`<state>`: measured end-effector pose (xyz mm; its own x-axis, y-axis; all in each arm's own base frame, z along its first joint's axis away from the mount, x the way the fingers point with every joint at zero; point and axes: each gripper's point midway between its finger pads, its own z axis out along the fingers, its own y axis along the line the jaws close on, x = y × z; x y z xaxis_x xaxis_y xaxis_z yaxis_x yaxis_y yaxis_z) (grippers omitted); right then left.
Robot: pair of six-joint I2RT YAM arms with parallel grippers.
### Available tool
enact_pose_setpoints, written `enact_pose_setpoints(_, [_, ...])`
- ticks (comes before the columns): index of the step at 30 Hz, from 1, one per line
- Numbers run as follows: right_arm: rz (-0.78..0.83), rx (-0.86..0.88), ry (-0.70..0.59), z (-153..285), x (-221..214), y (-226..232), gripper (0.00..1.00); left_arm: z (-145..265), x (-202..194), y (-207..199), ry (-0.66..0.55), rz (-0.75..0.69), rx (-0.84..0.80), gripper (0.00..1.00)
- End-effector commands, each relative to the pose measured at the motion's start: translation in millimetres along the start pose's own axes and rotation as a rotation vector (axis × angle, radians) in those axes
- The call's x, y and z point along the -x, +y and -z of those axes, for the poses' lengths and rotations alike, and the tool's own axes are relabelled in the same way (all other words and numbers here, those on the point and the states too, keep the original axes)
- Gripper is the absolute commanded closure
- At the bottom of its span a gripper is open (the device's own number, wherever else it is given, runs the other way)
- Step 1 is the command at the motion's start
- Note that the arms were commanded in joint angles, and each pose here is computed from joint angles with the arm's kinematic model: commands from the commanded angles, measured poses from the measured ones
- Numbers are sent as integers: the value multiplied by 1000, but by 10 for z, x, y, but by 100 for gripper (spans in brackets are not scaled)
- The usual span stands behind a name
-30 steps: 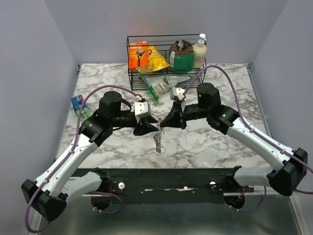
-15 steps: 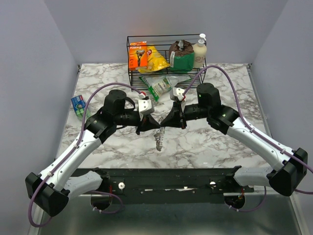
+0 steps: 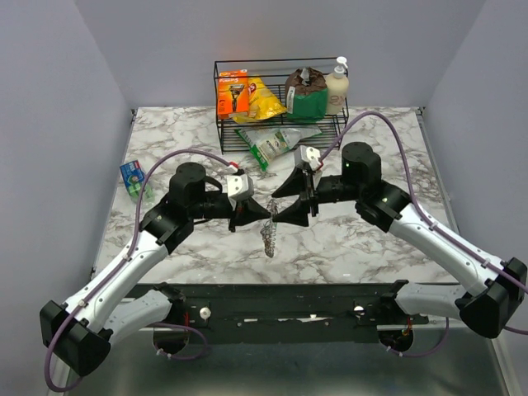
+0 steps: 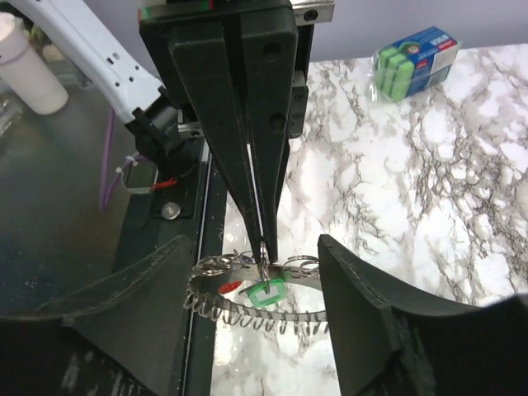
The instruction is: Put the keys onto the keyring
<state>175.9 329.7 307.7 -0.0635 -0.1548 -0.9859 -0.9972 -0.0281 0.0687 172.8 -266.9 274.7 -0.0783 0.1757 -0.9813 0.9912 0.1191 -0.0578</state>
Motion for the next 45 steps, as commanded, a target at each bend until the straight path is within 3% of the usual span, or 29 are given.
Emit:
enact_pose_setpoints(1, [43, -46, -69, 77, 188, 20, 26, 26, 279, -5, -118, -80, 26, 100])
enact_pose_setpoints(7, [30, -45, -97, 168, 233, 27, 26, 76, 376, -60, -204, -137, 36, 100])
enact_pose_setpoints(17, [30, 13, -112, 155, 267, 80, 34, 180, 511, -156, -300, -237, 49, 100])
enact_pose_setpoints(23, [22, 66, -112, 127, 281, 133, 39, 200, 543, -223, -317, -225, 27, 100])
enact_pose_setpoints(30, [4, 90, -95, 61, 206, 90, 53, 204, 584, -244, -327, -232, 16, 100])
enact_pose_setpoints(35, [-5, 90, -88, 39, 172, 65, 78, 209, 586, -257, -327, -234, 12, 100])
enact_pose_setpoints(38, [0, 85, -88, 44, 166, 64, 88, 216, 600, -258, -330, -239, 15, 100])
enact_pose_setpoints(45, [-8, 87, -79, 34, 104, 59, 98, 225, 612, -252, -335, -250, 23, 100])
